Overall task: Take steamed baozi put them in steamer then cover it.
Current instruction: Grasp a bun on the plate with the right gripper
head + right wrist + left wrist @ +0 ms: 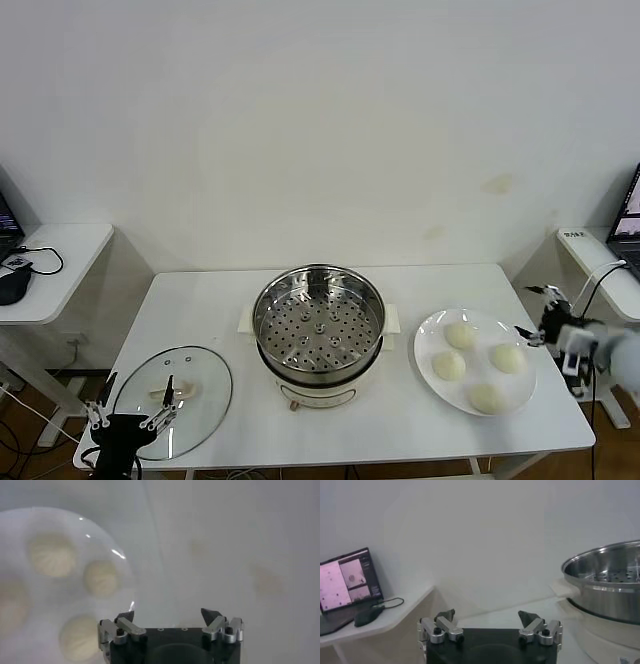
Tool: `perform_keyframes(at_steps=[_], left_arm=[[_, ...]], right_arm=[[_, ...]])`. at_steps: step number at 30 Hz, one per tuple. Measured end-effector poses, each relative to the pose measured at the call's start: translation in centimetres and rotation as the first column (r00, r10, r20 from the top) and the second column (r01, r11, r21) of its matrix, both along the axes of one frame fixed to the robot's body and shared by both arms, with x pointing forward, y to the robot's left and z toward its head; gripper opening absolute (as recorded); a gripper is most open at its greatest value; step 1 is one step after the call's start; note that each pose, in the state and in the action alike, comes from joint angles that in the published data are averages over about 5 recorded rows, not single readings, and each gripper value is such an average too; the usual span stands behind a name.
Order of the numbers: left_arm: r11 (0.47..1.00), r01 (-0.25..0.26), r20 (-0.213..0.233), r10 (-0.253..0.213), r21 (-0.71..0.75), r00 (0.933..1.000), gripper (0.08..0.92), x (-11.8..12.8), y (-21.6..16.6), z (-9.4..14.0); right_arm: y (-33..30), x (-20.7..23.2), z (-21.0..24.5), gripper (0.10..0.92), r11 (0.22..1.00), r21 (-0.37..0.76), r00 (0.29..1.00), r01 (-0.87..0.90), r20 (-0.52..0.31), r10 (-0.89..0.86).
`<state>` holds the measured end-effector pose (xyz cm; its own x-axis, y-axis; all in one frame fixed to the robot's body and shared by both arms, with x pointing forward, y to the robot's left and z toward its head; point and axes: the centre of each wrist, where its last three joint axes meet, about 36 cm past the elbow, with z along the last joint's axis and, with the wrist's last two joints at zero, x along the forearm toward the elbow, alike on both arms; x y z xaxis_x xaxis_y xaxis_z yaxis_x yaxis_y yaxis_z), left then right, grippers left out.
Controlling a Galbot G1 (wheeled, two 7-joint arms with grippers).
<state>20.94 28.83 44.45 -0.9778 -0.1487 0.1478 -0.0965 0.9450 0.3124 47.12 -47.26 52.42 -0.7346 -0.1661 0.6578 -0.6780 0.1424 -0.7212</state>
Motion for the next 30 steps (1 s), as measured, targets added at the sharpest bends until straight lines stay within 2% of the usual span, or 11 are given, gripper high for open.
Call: perform_keyframes(at_steps=[7,15,21,30], left_arm=[[1.0,-0.009,0.006,0.009,0.015,0.9999,0.823,0.3,0.5,0.4],[0.999,-0.025,0.007,0.024,0.024,0.9997,0.823,0.3,0.9,0.7],[0.999,-0.031,0.008,0.031,0.034,0.9995,0.823,0.4,1.2,0.9],[0.998,-0.04,0.01,0.04,0.046,0.9992,0.823,0.3,1.5,1.1]], right_arm=[[1.3,6.3,0.5,0.823,0.991,-0.042,0.97,-0.126,-0.214,0.114],[3.0,10.9,-1.0,0.823,0.972,-0.111,0.912,-0.206,-0.382,0.15],[4.2,12.8,-3.0,0.823,0.961,-0.141,0.881,-0.238,-0.449,0.153],[6.2,15.1,-5.1,0.823,0.95,-0.162,0.863,-0.268,-0.478,0.162]])
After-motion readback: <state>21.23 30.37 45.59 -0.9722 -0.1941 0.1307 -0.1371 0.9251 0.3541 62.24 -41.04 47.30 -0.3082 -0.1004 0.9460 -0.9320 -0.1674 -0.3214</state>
